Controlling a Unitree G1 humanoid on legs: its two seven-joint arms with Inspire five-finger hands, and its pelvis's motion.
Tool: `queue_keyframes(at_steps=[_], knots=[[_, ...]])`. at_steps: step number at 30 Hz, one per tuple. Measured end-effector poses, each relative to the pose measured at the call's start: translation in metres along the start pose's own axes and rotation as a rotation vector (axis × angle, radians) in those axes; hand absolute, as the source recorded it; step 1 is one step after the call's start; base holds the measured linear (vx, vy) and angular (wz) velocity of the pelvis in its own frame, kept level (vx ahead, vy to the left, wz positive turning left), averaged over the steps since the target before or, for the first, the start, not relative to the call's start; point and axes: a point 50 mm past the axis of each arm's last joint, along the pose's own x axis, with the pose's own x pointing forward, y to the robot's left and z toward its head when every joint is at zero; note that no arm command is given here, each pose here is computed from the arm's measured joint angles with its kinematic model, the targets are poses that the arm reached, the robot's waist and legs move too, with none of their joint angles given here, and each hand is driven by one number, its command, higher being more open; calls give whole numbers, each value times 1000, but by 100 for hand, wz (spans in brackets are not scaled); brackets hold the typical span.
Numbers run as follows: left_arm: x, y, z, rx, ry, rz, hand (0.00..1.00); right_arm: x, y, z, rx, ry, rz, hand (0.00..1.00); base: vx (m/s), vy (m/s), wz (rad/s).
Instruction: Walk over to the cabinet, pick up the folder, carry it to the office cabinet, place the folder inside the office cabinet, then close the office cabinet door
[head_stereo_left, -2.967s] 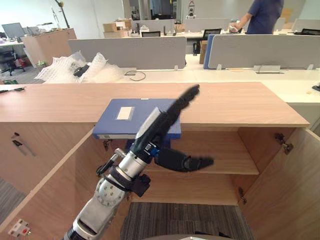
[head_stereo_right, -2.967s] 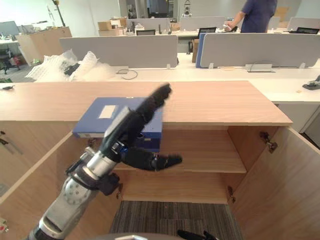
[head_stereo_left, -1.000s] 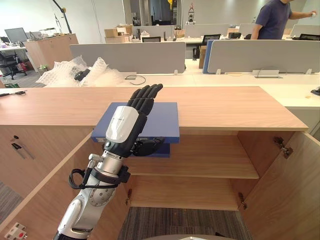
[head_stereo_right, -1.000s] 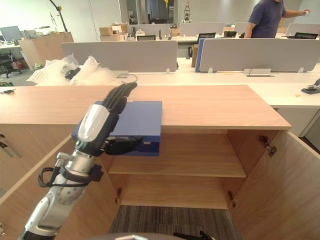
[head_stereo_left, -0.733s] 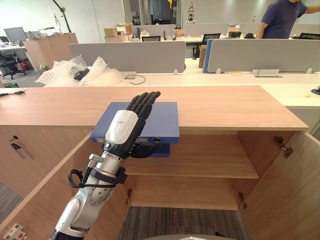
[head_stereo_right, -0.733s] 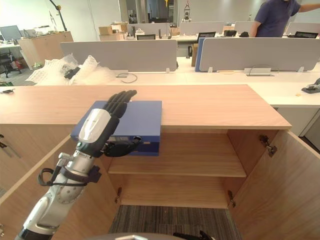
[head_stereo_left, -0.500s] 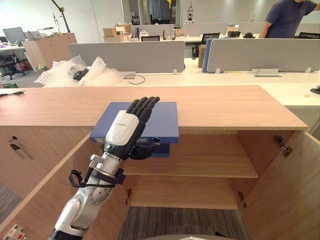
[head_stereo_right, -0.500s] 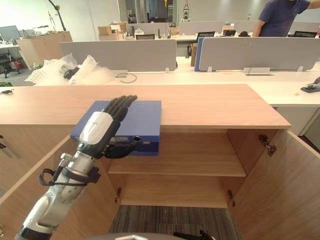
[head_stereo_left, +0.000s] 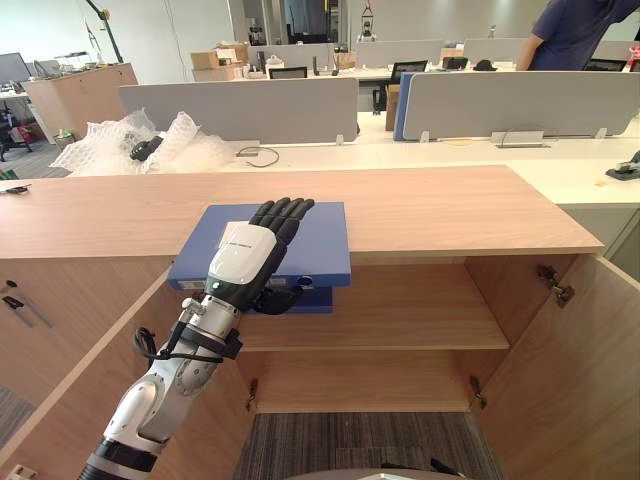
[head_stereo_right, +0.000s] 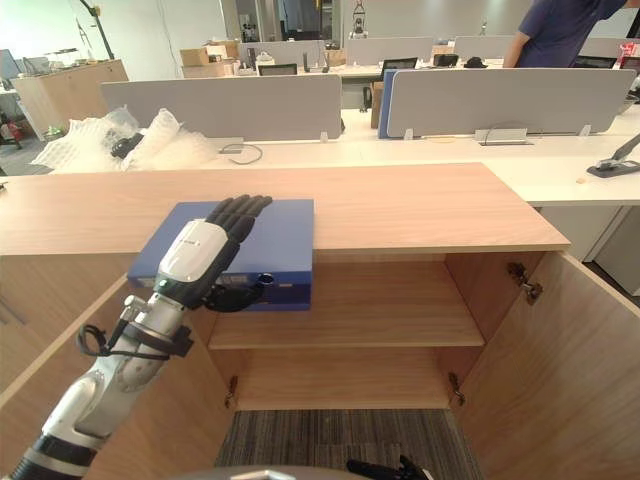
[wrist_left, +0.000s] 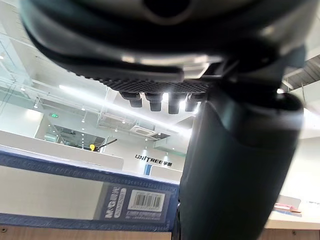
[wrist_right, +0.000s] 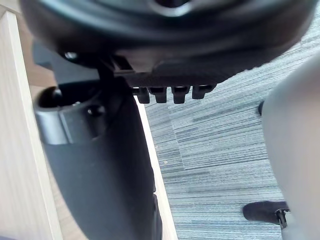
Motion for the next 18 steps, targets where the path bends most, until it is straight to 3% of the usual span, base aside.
queue_keyframes(at_steps=[18], knots=[[-12, -25, -41, 61, 164, -175, 100, 0, 1, 1, -8, -5, 7, 100, -4, -2, -1]])
